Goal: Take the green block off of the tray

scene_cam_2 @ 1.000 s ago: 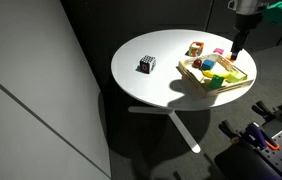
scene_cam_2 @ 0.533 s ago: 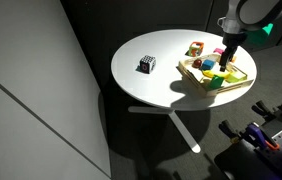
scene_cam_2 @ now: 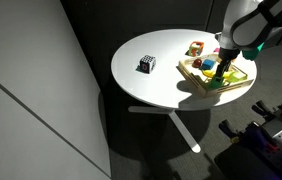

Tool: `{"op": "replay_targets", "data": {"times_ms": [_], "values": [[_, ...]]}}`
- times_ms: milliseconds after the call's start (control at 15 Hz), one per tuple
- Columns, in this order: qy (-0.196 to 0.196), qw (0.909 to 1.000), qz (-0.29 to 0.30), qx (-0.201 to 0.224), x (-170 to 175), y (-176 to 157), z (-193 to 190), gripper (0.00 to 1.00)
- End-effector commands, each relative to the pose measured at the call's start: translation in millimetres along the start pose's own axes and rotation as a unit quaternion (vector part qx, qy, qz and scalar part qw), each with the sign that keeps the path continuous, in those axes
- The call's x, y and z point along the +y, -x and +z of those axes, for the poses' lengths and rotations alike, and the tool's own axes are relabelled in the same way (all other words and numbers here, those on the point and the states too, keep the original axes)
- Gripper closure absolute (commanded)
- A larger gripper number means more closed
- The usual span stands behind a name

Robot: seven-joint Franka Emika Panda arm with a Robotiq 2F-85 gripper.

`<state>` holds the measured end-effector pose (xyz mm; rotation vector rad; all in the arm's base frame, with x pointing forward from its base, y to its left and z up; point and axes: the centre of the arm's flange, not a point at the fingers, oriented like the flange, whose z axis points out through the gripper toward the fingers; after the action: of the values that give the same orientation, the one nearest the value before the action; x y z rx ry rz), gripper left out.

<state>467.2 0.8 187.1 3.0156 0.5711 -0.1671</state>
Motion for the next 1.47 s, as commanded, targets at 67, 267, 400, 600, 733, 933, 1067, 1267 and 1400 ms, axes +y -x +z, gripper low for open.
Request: {"op": "replay_targets", "data": {"times_ms": [67, 267, 400, 600, 733, 933, 1067, 1267, 1400], "values": [[0.008, 0.9999, 0.009, 0.008, 9, -10, 20, 0.0], [0.009, 0.9999, 0.01, 0.01, 12, -18, 29, 0.0], [0.009, 0.9999, 0.011, 0.01, 13, -22, 33, 0.0], [0.009, 0.9999, 0.011, 0.004, 15, -27, 38, 0.25], [0.007, 0.9999, 0.012, -0.003, 15, -29, 40, 0.42], [0.007, 0.9997, 0.019, -0.013, 17, -30, 36, 0.66], [0.005, 0.9995, 0.024, -0.021, 19, -28, 27, 0.68], [0.003, 0.9993, 0.025, -0.027, 21, -24, 9, 0.7], [0.004, 0.9993, 0.027, -0.026, 21, -23, -4, 0.7]]}}
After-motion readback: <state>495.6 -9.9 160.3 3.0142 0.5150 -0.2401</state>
